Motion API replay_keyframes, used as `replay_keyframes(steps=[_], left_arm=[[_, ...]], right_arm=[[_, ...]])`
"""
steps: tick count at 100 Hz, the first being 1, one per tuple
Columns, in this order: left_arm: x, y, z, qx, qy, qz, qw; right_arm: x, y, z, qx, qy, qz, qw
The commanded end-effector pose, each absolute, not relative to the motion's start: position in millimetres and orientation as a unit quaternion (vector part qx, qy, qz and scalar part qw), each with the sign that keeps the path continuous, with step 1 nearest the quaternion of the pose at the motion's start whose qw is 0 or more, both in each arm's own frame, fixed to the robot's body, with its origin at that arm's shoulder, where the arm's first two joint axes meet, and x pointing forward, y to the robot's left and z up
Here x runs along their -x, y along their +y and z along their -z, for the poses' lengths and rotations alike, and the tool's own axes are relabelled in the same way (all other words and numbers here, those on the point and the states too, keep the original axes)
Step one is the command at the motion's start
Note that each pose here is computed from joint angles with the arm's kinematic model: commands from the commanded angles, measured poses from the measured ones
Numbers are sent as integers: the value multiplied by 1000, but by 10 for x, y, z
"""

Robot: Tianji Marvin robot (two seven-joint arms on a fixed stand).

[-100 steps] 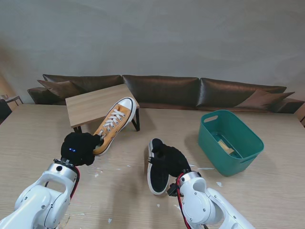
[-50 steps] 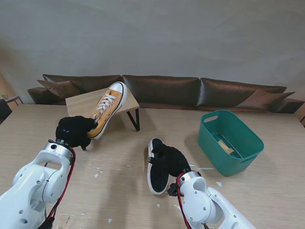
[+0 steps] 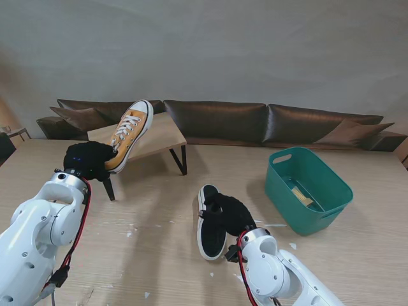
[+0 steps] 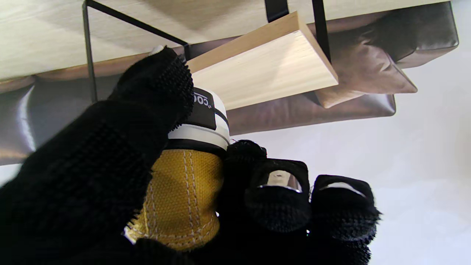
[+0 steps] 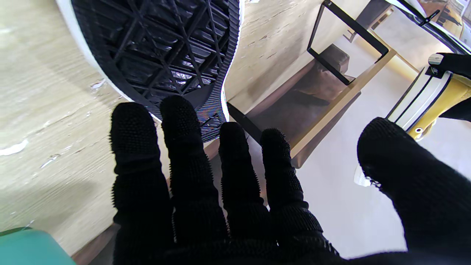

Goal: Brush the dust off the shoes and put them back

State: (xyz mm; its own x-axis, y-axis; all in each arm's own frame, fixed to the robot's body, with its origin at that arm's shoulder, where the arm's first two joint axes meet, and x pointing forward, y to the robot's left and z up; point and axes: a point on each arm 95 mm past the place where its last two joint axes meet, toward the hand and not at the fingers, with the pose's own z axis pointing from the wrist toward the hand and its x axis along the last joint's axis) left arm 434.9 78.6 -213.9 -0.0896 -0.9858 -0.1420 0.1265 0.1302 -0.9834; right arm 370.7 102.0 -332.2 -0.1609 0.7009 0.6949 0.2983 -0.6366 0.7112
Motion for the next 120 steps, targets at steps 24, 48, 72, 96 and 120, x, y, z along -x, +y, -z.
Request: replay_keyframes(steps=[24,48,72,96,120], left_arm=[[-4606,939,1989,437,504,512,541],[-4741,934,1969,470,495,501,532],[-4851,963,2008,496,485,484,534],[-4990,1064,2053,508,487,461,541],[-5079,1167,2150,517,487,452,540]], right_arm=[[-3680,1038,3371,-632,405,-646,142],[-3673,1031,3388,-635,406,-643,138],[-3679,1035,3399,-635,407,-642,136],[-3681,1029,3417,-637,409,-640,133],[-3696,1020,3425,-639,409,-638,133]])
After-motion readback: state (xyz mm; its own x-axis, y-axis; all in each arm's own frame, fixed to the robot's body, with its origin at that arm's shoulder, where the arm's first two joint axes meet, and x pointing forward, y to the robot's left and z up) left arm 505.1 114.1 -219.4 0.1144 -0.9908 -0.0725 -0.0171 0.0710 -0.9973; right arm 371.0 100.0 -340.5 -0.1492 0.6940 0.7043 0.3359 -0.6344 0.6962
